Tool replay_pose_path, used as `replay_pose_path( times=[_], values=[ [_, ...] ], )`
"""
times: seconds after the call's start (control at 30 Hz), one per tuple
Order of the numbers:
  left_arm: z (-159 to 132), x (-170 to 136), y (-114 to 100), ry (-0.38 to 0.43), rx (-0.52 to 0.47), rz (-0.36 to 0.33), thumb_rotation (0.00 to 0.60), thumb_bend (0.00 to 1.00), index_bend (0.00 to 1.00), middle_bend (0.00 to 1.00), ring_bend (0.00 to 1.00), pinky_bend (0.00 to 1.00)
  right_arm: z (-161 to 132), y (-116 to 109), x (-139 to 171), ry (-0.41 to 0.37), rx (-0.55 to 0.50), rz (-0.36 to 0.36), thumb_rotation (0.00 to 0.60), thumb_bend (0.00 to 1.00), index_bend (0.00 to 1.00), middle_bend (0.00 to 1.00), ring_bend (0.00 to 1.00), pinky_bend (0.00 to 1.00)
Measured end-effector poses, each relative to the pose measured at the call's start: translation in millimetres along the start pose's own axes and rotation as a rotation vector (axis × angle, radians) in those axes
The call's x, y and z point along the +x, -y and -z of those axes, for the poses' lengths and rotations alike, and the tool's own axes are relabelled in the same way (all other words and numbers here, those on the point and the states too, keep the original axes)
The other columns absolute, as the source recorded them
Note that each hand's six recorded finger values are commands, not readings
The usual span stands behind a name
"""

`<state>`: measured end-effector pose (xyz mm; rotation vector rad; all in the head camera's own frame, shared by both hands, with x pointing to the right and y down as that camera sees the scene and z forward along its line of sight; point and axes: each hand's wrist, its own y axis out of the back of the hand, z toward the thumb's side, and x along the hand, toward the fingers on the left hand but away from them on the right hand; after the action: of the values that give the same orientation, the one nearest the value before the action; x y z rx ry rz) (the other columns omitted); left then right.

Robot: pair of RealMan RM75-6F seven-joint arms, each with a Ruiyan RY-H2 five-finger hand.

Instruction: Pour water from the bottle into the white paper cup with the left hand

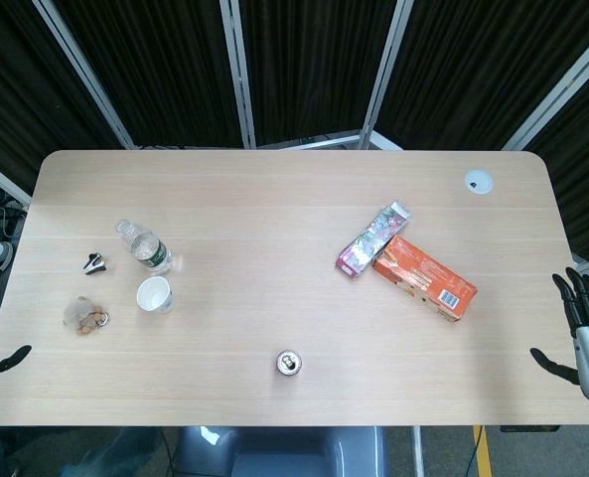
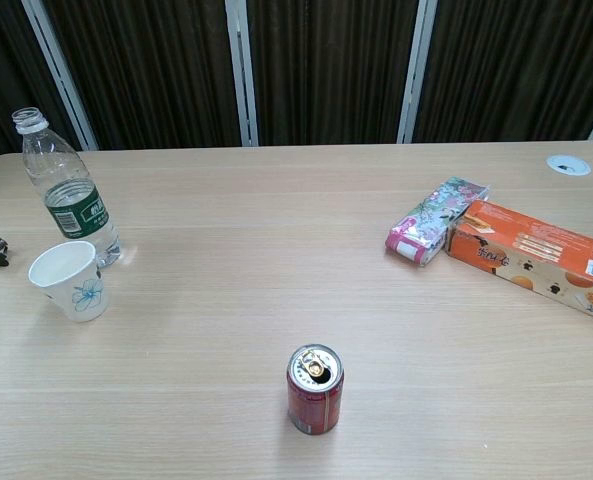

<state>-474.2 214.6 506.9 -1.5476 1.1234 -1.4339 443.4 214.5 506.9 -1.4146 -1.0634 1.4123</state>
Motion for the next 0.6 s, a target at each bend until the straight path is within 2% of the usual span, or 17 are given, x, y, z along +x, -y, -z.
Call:
replay_pose_path(
  times=[0.3,0.6],
  values=[
    [-1.6,9.1,6.1,0.011,-0.013,0.017,0.6,0.0,0.0,0.0,0.0,0.0,1.4,2.1,-0.1,0.007,-0.013,-0.03,0.6,0.0,0.0,0.0,0.0,0.0],
    [-0.8,71.5,37.4,-0.002,-0.212,0.08,0.6,0.0,0.0,0.0,0.0,0.0,0.3,5.6,-13.4,0.02,-0.018,-0.042,0.6,0.0,0.0,0.0,0.0,0.0]
  ],
)
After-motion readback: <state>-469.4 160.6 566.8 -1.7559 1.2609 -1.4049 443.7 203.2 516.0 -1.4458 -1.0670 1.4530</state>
